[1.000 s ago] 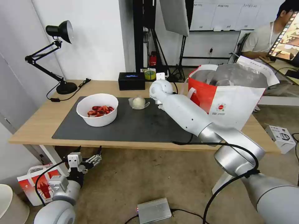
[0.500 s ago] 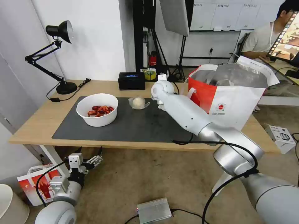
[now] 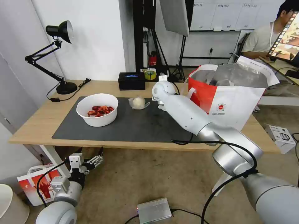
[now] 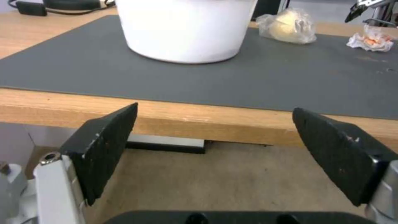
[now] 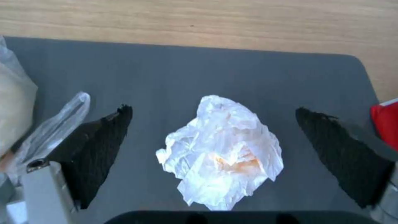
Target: Pick up the trash from the table and place it into the takeout bag.
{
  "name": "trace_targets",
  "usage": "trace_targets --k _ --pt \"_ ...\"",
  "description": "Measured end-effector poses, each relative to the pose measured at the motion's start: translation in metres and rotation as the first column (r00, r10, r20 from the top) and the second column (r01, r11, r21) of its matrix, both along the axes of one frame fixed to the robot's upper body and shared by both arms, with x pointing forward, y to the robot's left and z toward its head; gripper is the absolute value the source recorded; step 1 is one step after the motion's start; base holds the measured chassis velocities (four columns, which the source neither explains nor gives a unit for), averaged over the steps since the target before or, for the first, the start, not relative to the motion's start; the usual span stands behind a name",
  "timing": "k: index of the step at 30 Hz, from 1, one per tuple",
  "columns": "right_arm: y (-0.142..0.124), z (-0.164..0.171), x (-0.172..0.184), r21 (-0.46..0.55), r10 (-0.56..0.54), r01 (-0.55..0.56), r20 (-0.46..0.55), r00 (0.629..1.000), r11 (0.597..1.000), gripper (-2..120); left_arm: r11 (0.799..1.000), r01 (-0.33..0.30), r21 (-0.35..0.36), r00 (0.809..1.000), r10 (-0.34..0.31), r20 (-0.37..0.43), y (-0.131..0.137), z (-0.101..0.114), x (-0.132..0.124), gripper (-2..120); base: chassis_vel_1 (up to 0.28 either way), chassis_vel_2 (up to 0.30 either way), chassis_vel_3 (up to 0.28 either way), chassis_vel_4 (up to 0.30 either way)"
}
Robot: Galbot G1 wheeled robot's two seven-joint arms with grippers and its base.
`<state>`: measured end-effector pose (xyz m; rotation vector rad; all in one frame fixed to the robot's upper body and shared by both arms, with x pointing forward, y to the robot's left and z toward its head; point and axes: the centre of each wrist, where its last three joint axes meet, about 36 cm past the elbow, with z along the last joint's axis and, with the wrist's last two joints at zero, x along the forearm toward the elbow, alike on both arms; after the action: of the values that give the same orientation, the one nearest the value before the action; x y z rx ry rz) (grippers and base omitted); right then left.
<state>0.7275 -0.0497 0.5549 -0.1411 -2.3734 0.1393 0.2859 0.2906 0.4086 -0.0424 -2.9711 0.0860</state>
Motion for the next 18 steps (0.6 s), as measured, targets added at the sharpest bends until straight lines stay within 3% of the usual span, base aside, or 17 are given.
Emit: trace_targets --k 18 --pt "0.0041 -0.0118 0.0010 -0.003 0.005 -0.005 -0.017 1.000 1.000 100 1.000 -0.001 -0.002 1.000 0.001 -0.002 -0.0002 -0.0023 0.0015 100 0.000 0.000 0.000 0.000"
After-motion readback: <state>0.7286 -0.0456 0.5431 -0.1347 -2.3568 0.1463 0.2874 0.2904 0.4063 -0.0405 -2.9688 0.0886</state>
